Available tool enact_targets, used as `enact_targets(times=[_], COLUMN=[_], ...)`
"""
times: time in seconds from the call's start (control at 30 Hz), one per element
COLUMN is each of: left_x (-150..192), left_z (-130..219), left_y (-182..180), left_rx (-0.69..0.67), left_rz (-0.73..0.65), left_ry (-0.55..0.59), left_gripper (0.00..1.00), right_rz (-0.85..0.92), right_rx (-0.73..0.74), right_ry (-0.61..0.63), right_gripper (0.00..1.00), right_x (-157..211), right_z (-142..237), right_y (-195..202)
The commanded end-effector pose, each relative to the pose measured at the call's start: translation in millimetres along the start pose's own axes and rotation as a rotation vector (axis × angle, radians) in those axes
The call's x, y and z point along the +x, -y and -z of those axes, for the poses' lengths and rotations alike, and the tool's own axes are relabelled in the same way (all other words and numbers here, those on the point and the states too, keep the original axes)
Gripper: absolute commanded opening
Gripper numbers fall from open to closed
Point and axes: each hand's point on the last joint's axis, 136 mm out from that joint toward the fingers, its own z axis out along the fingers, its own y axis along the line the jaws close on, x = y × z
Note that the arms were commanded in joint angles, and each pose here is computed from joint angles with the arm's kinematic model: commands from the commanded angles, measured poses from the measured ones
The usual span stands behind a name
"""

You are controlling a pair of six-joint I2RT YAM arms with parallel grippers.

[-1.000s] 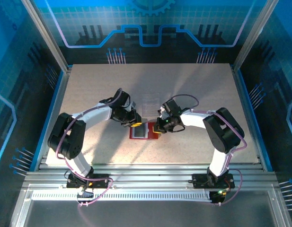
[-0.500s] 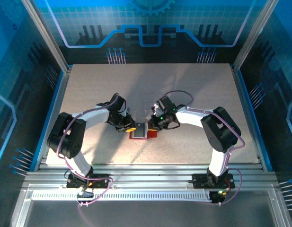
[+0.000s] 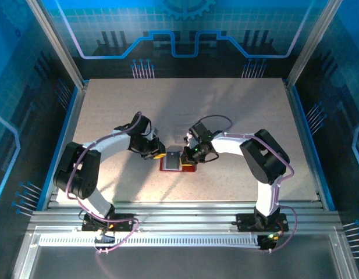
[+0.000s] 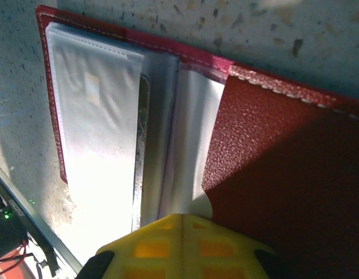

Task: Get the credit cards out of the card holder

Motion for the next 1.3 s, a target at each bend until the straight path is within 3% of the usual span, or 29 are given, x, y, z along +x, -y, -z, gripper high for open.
enact_targets(times=[0.0,0.67,0.83,1.27], left_x=[3.2,-0.7,1.6,1.5], left_z=[4.8,-3.3,9.2,-16.6], left_y=[8.2,37.5,55.7,69.7], left_rx=[0.036,0.059,0.052,0.083], left_rz=[-0.01,-0.125,-0.256,-0.149], left_ry=[-0.011,0.085,0.18,0.165], left_gripper=[0.17,0.18,0.19,0.16], right_rz=[-0.028,-0.013,0.002,-0.047], right_rx=[0.082,0.113,0.106,-0.034], right_ry=[-0.045,-0.018,-0.016,0.048], right_gripper=[0.0,0.0,0.01,0.02], right_x=[15.8,20.6,14.8,8.8], right_z=[1.9,39.3,43.0,51.1], right_y=[29.2,46.2,43.8,11.7])
